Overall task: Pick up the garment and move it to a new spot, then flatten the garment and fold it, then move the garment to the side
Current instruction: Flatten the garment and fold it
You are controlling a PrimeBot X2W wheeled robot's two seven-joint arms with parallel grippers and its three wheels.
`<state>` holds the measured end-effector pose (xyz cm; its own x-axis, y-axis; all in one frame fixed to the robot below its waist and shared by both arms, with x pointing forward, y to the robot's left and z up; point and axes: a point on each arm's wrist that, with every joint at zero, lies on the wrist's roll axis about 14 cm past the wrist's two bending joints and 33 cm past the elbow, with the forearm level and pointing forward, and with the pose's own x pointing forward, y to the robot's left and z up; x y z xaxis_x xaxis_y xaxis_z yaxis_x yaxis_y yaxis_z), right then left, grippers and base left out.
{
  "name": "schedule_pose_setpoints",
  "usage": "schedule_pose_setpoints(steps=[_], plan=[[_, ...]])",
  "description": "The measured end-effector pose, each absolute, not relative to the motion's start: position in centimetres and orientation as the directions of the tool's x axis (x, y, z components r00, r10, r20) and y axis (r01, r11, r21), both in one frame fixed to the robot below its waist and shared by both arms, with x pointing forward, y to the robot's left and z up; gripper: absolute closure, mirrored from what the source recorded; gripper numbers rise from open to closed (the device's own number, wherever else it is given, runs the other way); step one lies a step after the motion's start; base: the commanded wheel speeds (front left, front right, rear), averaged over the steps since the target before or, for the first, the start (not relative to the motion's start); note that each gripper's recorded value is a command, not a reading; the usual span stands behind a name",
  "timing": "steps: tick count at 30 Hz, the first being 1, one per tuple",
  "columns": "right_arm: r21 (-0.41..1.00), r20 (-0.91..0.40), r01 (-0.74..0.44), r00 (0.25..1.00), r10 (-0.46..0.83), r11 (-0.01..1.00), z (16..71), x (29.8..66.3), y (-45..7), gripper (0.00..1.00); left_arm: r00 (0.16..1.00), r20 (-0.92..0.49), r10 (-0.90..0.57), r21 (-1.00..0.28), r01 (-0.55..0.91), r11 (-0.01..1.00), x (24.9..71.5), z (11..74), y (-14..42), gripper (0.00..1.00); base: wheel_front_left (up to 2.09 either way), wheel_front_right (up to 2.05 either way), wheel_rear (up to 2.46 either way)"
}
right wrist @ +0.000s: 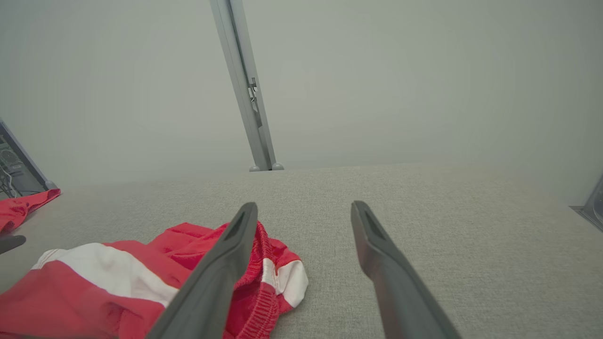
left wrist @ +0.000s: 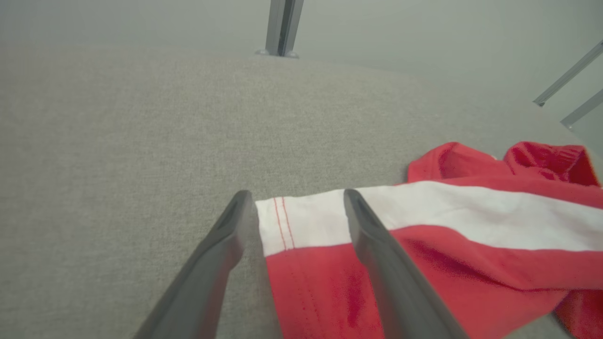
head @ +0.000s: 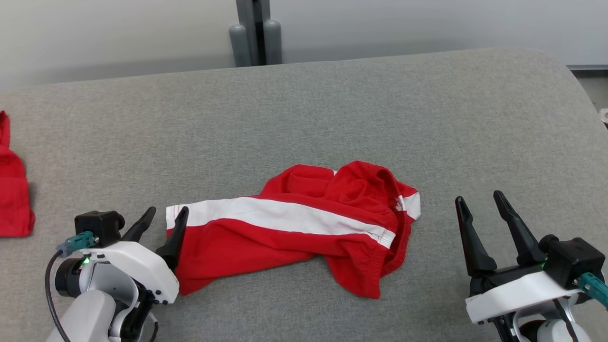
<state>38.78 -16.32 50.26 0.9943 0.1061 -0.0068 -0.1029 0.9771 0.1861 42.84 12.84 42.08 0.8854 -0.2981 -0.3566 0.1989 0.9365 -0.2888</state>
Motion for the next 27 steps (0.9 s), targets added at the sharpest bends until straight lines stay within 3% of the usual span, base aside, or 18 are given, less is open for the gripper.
schedule_pose_setpoints(steps=[8, 9, 10, 12, 27], plan=[[0.206, -0.052, -0.058, 0.996, 0.071, 0.977, 48.4, 38.4, -17.3, 0.0, 0.81, -0.504, -0.301, -0.324, 0.146, 0.935, 43.7, 37.3, 13.2, 0.0, 0.0, 0.0, 0.0], [0.211, -0.062, -0.06, 0.995, 0.075, 0.976, 48.1, 38.4, -17.2, 0.0, 0.801, -0.514, -0.305, -0.331, 0.142, 0.933, 43.7, 37.0, 13.1, 0.11, 0.0, 0.0, 0.0], [0.215, -0.068, -0.063, 0.995, 0.079, 0.975, 47.9, 38.4, -17.0, 0.0, 0.799, -0.516, -0.31, -0.335, 0.145, 0.931, 43.7, 36.9, 13.0, 0.29, 0.0, 0.0, 0.0], [0.227, -0.075, -0.078, 0.992, 0.097, 0.971, 47.7, 38.4, -16.4, 0.0, 0.799, -0.507, -0.322, -0.349, 0.151, 0.925, 44.0, 37.0, 12.6, 0.99, 0.0, 0.0, 0.0], [0.4, -0.232, -0.25, 0.903, 0.362, 0.881, 43.3, 38.1, -8.3, 0.0, 0.825, -0.459, -0.329, -0.339, 0.179, 0.923, 44.4, 38.4, 12.9, 1.0, 0.0, 0.0, 0.0]])
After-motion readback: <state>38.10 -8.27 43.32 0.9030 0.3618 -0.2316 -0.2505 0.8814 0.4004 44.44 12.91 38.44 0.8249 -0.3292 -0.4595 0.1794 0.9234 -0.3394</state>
